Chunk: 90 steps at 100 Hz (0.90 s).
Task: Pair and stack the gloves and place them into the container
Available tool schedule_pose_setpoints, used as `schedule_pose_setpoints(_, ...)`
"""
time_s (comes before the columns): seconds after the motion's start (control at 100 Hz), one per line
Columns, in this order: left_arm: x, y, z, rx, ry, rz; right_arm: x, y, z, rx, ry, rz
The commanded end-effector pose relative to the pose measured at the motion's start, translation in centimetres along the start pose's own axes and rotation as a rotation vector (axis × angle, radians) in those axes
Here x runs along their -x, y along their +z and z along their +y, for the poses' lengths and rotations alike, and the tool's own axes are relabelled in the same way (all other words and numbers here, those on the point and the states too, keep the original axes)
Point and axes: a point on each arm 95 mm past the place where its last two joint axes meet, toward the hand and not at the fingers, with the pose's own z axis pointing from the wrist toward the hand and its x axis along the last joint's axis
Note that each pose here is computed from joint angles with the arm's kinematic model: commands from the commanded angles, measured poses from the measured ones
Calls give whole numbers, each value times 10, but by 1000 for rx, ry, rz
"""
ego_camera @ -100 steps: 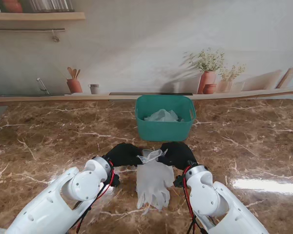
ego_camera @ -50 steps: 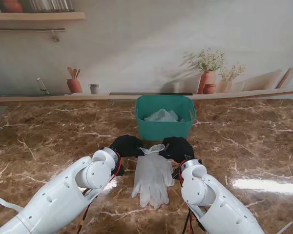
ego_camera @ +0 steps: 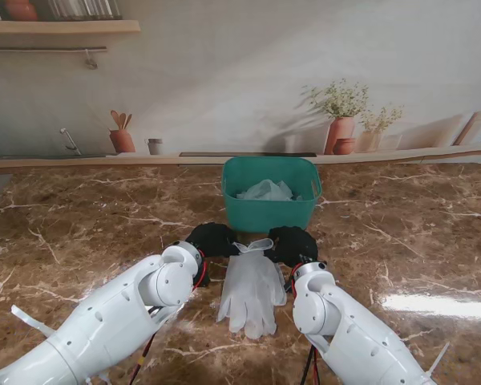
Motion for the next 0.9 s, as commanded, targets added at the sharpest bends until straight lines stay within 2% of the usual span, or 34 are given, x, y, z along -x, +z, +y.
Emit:
schedule_pose_setpoints(0.0,1,0,4,14,0,-18,4,-2,-7,-19,-17,-20)
schedule_pose_setpoints(0.22,11,-10,4,39,25,-43,11,-10,-6,-22,-86,-51)
schedule_pose_setpoints(0.45,21,-31,0,-14,-2,-47,15,-19,7,29,-150,-39)
schedule_pose_setpoints(0.65,26,-55,-7,-74,-43,-14,2,-21,16,43,-185,30)
schedule_pose_setpoints(0.89,26,-85,-15,-174,-54,18,-18,-11,12,6,-230,79)
